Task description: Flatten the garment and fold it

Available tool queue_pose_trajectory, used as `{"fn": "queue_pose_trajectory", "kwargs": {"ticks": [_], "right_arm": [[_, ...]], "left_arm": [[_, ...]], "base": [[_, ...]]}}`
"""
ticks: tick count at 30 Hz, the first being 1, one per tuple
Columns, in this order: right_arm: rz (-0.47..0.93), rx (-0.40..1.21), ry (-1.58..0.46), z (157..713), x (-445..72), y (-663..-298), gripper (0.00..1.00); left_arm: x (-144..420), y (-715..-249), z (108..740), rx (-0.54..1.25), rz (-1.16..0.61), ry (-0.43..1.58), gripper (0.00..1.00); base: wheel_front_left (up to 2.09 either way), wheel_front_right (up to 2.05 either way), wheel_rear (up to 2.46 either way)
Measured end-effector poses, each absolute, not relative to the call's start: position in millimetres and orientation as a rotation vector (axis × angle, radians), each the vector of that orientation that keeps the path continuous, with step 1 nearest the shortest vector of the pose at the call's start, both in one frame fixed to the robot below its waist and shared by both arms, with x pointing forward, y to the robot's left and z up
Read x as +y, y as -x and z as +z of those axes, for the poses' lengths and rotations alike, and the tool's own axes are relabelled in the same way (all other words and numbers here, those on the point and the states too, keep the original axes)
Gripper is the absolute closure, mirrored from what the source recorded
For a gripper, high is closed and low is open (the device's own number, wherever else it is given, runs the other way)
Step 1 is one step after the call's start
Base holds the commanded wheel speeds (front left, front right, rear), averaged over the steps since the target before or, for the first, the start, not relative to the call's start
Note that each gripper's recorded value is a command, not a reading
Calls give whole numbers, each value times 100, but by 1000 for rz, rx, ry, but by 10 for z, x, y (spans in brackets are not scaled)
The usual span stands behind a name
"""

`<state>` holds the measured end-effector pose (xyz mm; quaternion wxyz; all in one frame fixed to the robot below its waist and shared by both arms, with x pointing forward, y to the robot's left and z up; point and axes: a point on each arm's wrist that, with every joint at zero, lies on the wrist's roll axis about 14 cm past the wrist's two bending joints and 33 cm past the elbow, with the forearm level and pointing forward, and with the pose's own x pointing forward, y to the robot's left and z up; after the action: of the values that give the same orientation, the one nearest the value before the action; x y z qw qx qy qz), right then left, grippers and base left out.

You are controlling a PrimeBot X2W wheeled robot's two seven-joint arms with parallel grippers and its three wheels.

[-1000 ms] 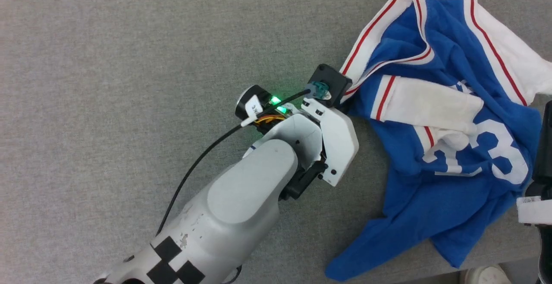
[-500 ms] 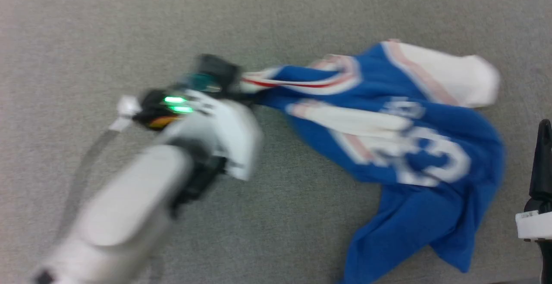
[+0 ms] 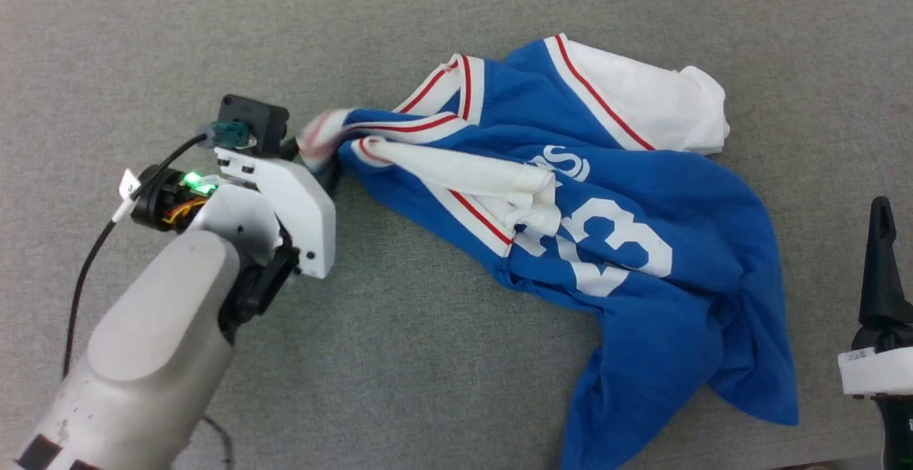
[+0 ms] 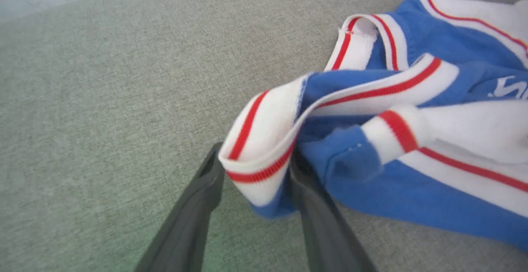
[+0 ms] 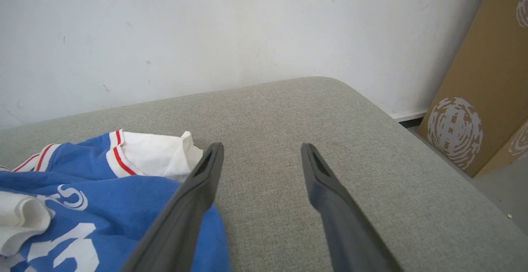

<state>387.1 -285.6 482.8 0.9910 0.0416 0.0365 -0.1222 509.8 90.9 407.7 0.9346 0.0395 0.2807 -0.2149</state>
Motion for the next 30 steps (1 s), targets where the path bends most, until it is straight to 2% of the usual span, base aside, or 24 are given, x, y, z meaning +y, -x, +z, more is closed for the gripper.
{"fn": "queue_pose_trajectory", "kwargs": {"ticks": [5,9,15,22,30], "right_arm": [[-245,77,-90,4812,-2853,-3864,0],[-227,61,-105,4859,-2795,-3870,0],[-193,28,-128,4967,-2689,-3880,0],[-148,15,-141,5018,-2547,-3967,0],[-141,51,-132,4916,-2522,-4034,0]], "left_arm": [[899,-5200,4360,478,-398,50,0],[940,-5212,4868,326,-386,58,0],[850,-4834,5383,146,-403,-11,0],[393,-4417,5123,243,-445,78,0],[31,-4480,4657,386,-477,80,0]], "base": [[0,0,0],[0,0,0],[0,0,0],[0,0,0],[0,0,0]]}}
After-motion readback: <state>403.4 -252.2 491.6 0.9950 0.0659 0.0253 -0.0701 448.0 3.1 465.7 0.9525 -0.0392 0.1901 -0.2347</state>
